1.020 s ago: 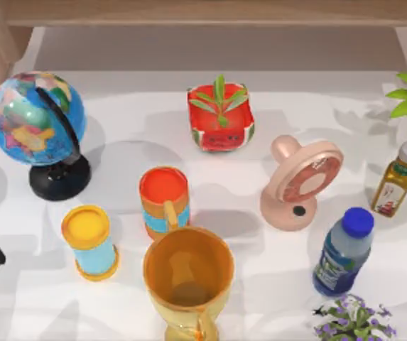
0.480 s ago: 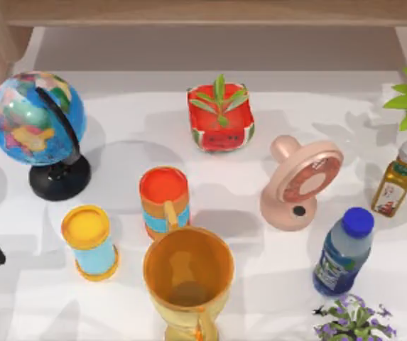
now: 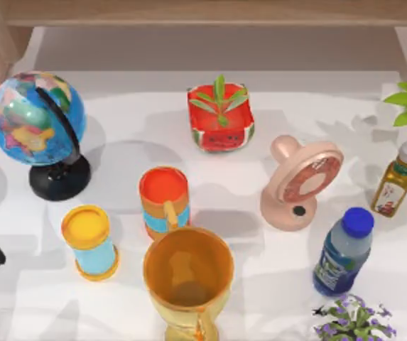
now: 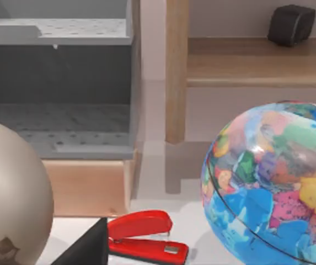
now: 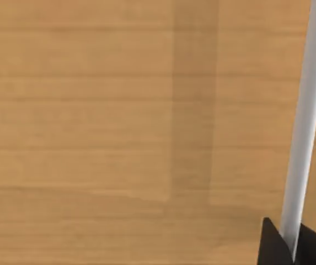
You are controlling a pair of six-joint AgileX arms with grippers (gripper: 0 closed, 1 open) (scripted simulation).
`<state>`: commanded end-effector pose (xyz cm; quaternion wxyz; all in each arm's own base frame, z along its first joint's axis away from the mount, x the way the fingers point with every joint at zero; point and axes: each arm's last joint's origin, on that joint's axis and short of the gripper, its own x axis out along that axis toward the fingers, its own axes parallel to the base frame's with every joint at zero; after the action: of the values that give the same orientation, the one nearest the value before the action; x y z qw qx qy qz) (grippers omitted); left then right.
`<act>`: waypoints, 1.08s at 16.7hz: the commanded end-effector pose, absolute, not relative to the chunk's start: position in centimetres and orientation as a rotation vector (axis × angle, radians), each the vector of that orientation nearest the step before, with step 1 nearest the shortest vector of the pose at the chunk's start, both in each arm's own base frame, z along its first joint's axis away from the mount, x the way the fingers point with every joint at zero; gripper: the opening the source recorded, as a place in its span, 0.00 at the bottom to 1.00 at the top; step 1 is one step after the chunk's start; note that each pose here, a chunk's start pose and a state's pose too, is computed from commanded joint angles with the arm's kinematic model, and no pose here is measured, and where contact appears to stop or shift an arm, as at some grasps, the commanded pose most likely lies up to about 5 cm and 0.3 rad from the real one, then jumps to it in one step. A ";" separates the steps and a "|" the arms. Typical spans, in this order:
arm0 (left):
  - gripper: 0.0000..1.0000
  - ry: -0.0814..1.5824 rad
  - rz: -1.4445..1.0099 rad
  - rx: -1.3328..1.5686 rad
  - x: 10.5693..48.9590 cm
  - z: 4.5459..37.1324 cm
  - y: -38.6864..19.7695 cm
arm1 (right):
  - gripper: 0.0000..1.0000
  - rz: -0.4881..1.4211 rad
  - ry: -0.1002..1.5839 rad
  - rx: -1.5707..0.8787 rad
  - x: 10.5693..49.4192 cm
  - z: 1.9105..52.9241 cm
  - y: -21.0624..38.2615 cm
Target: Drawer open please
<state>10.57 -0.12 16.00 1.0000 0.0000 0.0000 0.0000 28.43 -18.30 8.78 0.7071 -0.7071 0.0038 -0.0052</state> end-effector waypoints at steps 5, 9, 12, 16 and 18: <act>1.00 0.000 0.000 0.000 10.6 16.0 -0.1 | 0.00 0.000 0.019 -1.560 24.4 8.5 -17.9; 1.00 0.000 0.000 0.000 10.6 16.0 -0.1 | 0.00 -0.005 0.015 -1.564 24.1 8.7 -17.9; 1.00 0.000 0.000 0.000 10.6 16.0 -0.1 | 0.23 -0.005 0.015 -1.564 24.1 8.7 -17.9; 1.00 0.000 0.000 0.000 10.6 16.0 -0.1 | 0.53 -0.005 0.015 -1.564 24.1 8.7 -17.9; 1.00 0.000 0.000 0.000 10.6 16.0 -0.1 | 0.68 -0.005 0.015 -1.564 24.1 8.7 -17.9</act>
<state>10.57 -0.12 16.00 1.0000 0.0000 0.0000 0.0000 24.08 -17.92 8.65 0.7094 -0.7048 0.0067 -0.0021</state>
